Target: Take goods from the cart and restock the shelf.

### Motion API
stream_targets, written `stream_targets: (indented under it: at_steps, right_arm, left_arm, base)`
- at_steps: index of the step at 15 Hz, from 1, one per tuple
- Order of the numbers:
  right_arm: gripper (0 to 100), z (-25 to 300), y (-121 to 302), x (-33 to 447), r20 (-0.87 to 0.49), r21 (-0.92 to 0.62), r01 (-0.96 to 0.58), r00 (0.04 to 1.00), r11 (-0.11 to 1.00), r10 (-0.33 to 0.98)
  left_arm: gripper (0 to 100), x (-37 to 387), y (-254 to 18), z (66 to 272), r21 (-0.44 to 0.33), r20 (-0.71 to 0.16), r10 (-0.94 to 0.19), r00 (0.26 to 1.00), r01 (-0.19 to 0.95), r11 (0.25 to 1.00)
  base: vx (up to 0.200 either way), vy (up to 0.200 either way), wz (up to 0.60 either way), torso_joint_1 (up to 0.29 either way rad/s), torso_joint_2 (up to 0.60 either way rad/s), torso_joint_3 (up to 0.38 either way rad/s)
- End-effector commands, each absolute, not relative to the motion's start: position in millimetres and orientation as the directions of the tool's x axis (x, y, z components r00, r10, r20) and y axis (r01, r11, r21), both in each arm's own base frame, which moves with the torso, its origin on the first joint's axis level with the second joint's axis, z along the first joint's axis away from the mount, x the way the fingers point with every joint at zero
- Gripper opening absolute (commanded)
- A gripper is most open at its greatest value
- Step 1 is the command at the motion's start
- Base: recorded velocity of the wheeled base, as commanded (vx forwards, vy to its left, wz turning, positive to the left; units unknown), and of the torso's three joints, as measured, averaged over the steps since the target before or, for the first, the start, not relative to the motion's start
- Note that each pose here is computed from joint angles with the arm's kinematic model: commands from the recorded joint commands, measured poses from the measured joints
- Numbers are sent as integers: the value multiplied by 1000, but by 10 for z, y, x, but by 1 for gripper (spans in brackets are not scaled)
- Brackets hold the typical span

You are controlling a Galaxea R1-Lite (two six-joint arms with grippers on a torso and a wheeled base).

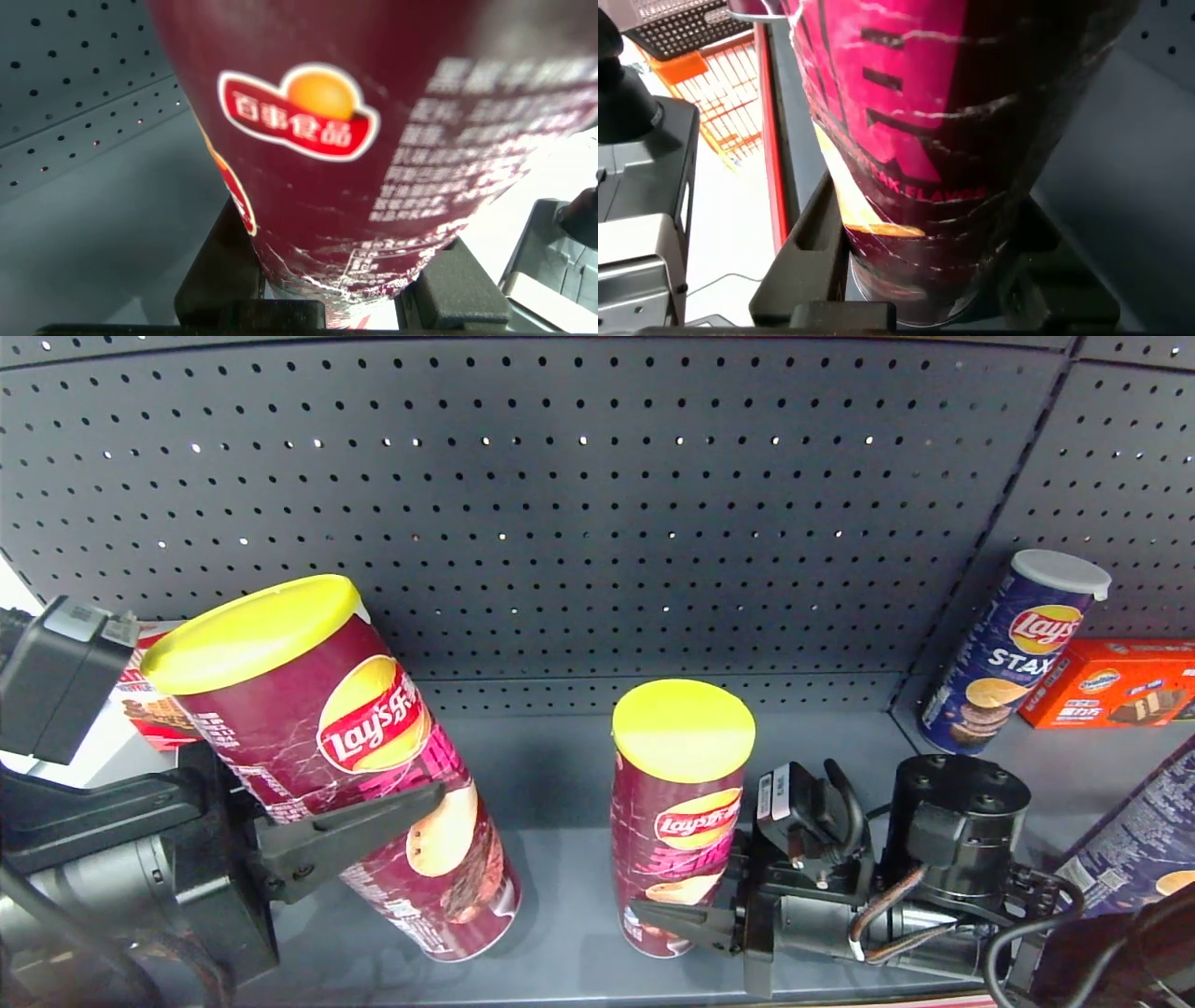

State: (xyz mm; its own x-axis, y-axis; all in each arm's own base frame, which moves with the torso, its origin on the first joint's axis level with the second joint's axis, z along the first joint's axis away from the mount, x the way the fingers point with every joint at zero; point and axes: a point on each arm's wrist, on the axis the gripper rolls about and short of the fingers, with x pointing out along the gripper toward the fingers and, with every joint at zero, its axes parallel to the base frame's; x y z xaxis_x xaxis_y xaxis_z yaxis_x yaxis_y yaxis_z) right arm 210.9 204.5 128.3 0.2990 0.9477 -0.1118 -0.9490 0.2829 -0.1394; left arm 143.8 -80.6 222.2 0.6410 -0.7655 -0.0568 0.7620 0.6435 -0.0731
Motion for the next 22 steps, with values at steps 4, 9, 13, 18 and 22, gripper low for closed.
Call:
stream_targets:
  at_steps: [4, 9, 13, 18, 22]
  right_arm:
    - [100, 1245, 2071, 2119, -122, -146, -947, 306, 288, 944]
    - [100, 1428, 1953, 2003, -76, -179, -925, 353, 336, 932]
    - [100, 1689, 1710, 1757, 0, -218, -892, 407, 397, 914]
    - [100, 1991, 1284, 1349, 131, -255, -813, 507, 524, 852]
    - [100, 2001, 938, 1122, 170, -257, -742, 596, 619, 785]
  left_arm:
    - [0, 1434, -804, 2213, -75, -59, -764, 642, 761, 645]
    - [0, 1433, -807, 2219, -72, -56, -767, 639, 764, 641]
    - [0, 1426, -803, 2200, -75, -62, -767, 638, 764, 641]
    - [0, 1421, -801, 2189, -78, -64, -767, 638, 763, 642]
    - [0, 1420, -800, 2180, -79, -67, -765, 640, 761, 644]
  base:
    - [0, 0, 0, 0, 0, 0]
    - [0, 0, 0, 0, 0, 0]
    - [0, 0, 0, 0, 0, 0]
    - [0, 0, 0, 0, 0, 0]
    - [0, 0, 0, 0, 0, 0]
